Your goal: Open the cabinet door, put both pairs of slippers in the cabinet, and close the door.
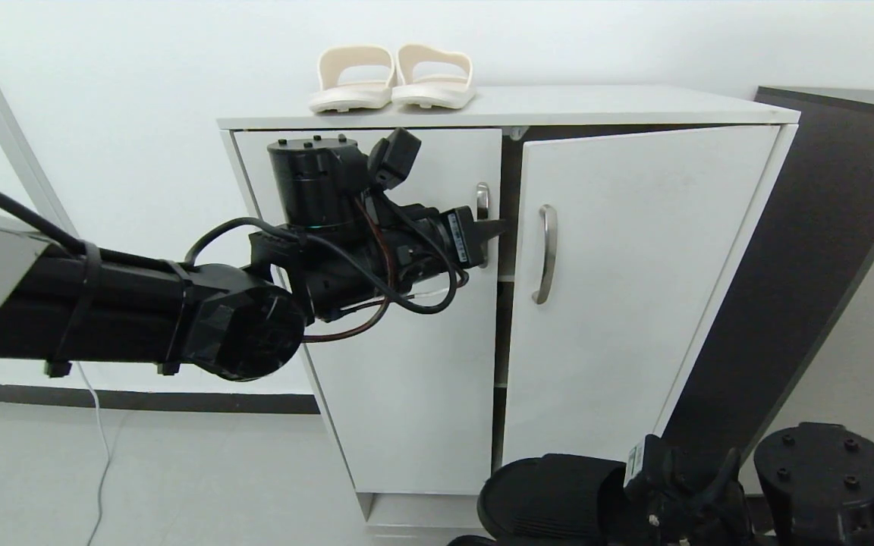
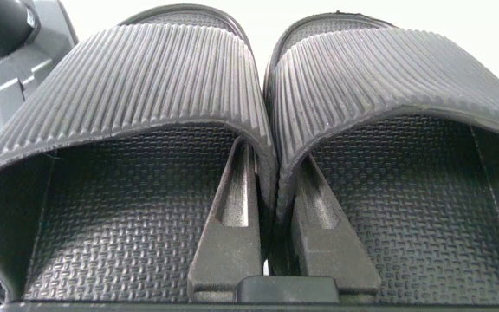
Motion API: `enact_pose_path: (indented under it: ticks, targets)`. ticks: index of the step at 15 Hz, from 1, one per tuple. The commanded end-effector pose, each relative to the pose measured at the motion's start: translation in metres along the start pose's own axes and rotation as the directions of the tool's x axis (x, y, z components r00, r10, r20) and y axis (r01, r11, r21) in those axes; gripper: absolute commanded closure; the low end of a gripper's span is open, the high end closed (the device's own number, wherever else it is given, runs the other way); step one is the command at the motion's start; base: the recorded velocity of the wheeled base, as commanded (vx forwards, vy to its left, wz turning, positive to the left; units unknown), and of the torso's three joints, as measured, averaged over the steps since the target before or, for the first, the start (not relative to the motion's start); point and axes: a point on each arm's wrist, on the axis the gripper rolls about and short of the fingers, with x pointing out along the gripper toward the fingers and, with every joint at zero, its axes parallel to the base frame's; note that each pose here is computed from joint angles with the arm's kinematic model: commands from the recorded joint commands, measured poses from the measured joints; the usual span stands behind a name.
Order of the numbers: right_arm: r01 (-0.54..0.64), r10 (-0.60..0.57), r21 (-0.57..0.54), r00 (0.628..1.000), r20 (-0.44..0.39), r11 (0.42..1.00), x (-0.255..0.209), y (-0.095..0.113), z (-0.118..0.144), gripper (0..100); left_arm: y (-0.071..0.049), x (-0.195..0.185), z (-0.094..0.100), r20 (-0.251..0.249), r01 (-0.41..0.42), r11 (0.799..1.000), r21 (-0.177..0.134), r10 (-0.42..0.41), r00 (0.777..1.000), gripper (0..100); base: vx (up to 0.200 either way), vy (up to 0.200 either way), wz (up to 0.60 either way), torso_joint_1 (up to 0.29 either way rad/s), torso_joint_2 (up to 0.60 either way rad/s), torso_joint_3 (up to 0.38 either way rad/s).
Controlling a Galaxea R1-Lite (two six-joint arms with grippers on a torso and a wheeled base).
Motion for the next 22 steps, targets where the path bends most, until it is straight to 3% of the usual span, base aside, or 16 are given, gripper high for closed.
enact_pose_path:
  ticks: [1,9,12,16,18,20,22]
  targets:
    - [-0.011,0.011,-0.002,1.000,-0.021,1.000,0.002,0.002,-0.004,100,-0.003,0.007,-0.003,-0.005,0.014,1.000,0.000,-0.014,1.000,100,0.000,0.000,0.00,0.000,0.00,0.000]
    - [-0.041,0.040,-0.010,0.997,-0.061,0.999,0.007,0.009,-0.012,100,0.006,0.026,-0.008,-0.004,0.019,1.000,0.001,-0.019,1.000,100,0.000,0.000,0.00,0.000,0.00,0.000]
    - [-0.055,0.054,-0.020,0.996,-0.072,0.998,0.007,0.013,-0.015,100,0.005,0.028,-0.011,-0.008,0.018,1.000,0.001,-0.018,1.000,100,-0.200,0.000,0.00,0.009,0.00,0.001]
    - [-0.088,0.083,-0.056,0.992,-0.095,0.995,0.004,0.020,-0.022,100,-0.035,0.029,-0.024,-0.047,0.109,0.994,-0.001,-0.109,0.993,100,-0.200,0.000,0.00,-0.005,0.00,0.000]
    - [-0.106,0.100,-0.066,0.991,-0.090,0.992,0.004,0.024,-0.025,100,-0.063,0.026,-0.037,-0.078,0.188,0.982,-0.008,-0.188,0.979,100,-0.200,0.000,0.00,0.000,0.00,0.005]
    - [-0.106,0.100,-0.071,0.992,-0.082,0.992,0.004,0.024,-0.025,100,-0.075,0.026,-0.045,-0.058,0.240,0.971,0.001,-0.240,0.969,100,-0.200,0.000,0.00,0.007,0.00,0.000]
    - [-0.106,0.100,-0.074,0.992,-0.081,0.992,0.004,0.024,-0.025,100,-0.071,0.026,-0.047,-0.050,0.236,0.972,0.004,-0.235,0.971,100,-0.100,0.000,0.00,-0.001,0.00,0.004]
